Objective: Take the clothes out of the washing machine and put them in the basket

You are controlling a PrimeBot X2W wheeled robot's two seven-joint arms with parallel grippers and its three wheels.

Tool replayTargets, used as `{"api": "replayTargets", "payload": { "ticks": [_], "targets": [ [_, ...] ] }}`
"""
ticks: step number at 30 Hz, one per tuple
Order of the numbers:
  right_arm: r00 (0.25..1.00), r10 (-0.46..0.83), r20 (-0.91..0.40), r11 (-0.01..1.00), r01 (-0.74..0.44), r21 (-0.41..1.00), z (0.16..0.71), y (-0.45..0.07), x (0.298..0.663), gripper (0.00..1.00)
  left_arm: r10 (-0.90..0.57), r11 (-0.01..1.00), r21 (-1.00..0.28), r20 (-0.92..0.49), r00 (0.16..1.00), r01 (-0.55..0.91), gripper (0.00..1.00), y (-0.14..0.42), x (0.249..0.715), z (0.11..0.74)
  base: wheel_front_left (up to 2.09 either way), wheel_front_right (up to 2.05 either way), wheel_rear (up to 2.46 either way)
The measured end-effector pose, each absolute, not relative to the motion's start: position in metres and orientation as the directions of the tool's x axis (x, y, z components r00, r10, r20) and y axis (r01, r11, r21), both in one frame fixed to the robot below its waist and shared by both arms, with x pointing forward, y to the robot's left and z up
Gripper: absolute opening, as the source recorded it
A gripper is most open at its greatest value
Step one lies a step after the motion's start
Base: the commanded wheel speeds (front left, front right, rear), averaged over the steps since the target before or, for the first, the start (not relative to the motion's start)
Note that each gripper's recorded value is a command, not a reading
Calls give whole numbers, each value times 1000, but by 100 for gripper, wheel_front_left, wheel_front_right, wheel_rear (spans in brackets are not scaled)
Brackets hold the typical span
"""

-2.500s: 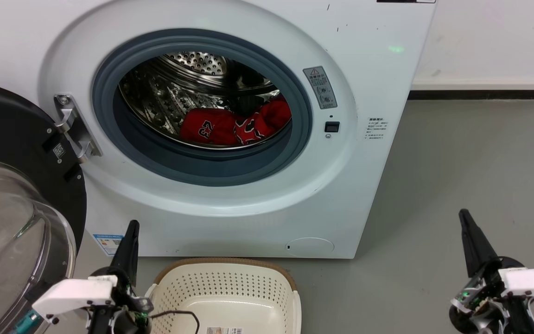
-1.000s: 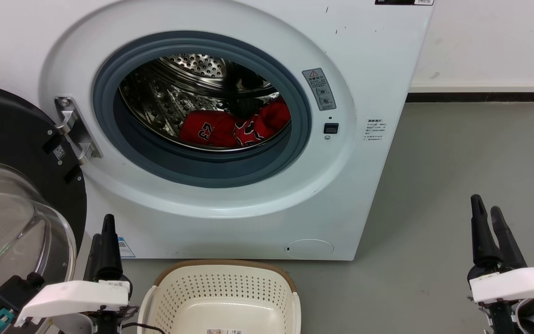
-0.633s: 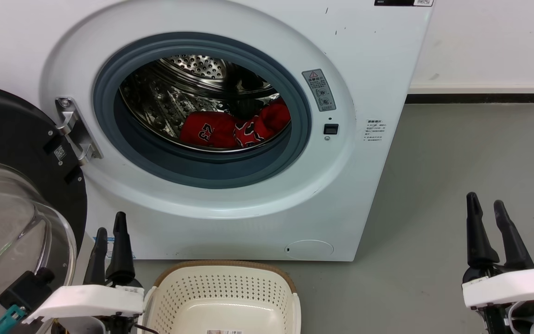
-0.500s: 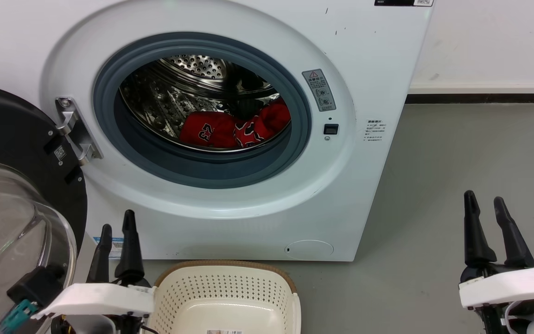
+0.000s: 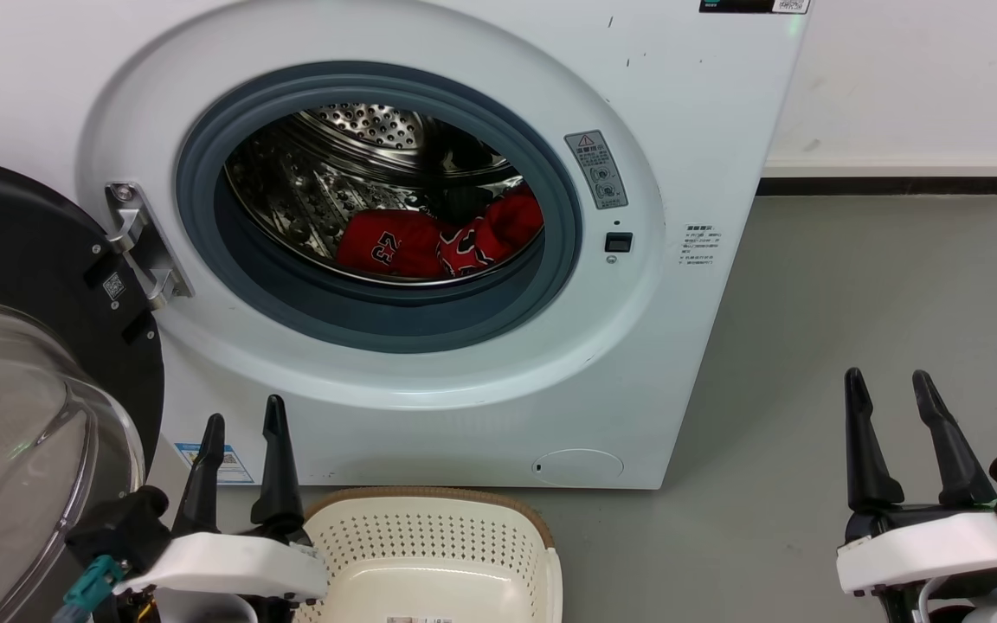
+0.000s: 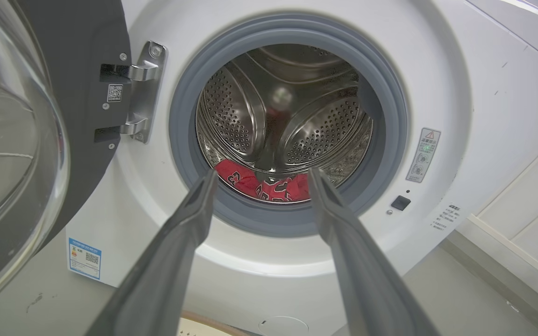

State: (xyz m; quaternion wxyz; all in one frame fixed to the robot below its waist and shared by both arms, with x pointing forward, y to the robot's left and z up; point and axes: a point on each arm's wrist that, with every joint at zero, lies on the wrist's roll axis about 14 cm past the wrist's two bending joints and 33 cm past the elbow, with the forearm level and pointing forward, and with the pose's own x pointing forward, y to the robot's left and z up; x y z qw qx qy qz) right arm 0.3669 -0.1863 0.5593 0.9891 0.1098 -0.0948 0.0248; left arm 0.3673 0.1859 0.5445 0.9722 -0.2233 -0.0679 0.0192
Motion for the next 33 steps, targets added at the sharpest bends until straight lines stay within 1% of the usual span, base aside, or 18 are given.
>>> {"api": "replayTargets", "payload": {
  "ticks": [14, 27, 33],
  "targets": [
    [984, 48, 174, 996, -61, 67, 549, -184, 362, 100, 30, 964, -266, 144, 989, 9, 100, 171, 365, 545, 0, 0, 0],
    [981, 66, 180, 997, -57, -56, 549, -183, 359, 100, -29, 987, -154, 129, 991, 49, 100, 158, 360, 533, 0, 0, 0],
    [981, 79, 175, 994, -64, -90, 546, -180, 356, 100, -61, 994, -83, 131, 990, 72, 100, 151, 358, 530, 0, 0, 0]
  ]
}}
